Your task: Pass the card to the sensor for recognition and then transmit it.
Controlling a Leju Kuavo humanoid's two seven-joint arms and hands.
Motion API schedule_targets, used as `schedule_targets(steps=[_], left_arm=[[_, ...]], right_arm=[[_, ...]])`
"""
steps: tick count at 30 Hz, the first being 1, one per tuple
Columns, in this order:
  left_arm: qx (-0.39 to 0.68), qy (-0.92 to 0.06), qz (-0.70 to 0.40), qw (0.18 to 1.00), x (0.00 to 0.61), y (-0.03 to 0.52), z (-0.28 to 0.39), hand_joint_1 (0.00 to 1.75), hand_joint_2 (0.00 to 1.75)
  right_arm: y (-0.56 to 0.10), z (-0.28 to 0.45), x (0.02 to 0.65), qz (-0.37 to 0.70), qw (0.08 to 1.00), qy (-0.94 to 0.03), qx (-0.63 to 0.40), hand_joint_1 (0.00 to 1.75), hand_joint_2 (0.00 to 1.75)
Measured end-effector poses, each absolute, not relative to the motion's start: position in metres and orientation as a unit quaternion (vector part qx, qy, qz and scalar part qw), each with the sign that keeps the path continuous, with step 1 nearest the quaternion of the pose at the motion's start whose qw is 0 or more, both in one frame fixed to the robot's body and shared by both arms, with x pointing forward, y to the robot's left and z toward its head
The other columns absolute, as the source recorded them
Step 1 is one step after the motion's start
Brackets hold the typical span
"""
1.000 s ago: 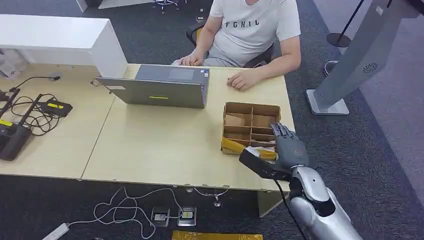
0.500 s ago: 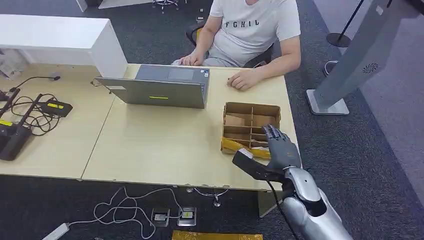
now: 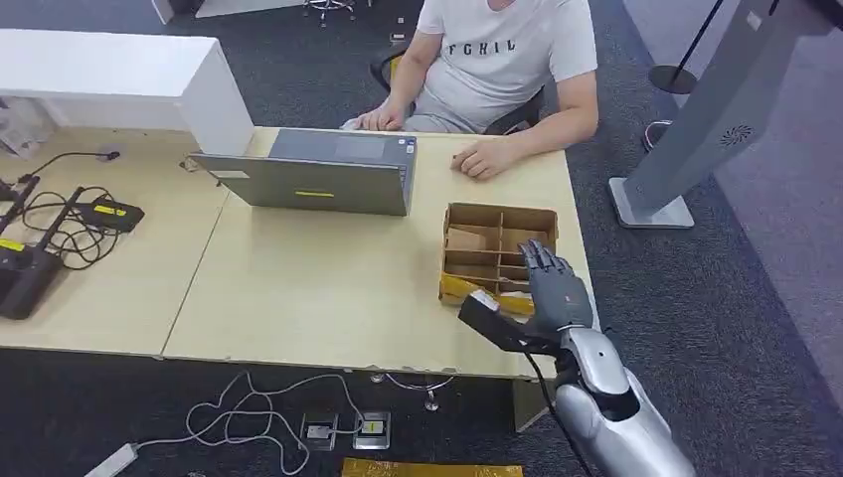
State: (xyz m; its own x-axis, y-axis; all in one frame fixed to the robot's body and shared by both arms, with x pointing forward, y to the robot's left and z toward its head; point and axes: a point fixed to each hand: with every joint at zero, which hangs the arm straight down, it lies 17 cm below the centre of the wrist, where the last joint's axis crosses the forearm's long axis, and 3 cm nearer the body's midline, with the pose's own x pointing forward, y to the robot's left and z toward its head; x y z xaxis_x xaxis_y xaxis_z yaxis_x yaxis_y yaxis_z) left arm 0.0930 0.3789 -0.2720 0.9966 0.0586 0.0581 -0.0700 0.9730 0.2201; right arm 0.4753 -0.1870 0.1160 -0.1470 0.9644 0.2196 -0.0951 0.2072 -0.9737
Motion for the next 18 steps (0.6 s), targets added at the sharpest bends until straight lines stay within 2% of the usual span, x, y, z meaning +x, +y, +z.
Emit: schedule_targets(steps=[18], left_arm=[[0.112,-0.025,0.025,0.993,0.092,0.379,-0.272,0.00,0.00]], right_arm=[[-0.189,0.095,0.480,0.512,0.534,-0.549,-0.388,0.00,1.75]])
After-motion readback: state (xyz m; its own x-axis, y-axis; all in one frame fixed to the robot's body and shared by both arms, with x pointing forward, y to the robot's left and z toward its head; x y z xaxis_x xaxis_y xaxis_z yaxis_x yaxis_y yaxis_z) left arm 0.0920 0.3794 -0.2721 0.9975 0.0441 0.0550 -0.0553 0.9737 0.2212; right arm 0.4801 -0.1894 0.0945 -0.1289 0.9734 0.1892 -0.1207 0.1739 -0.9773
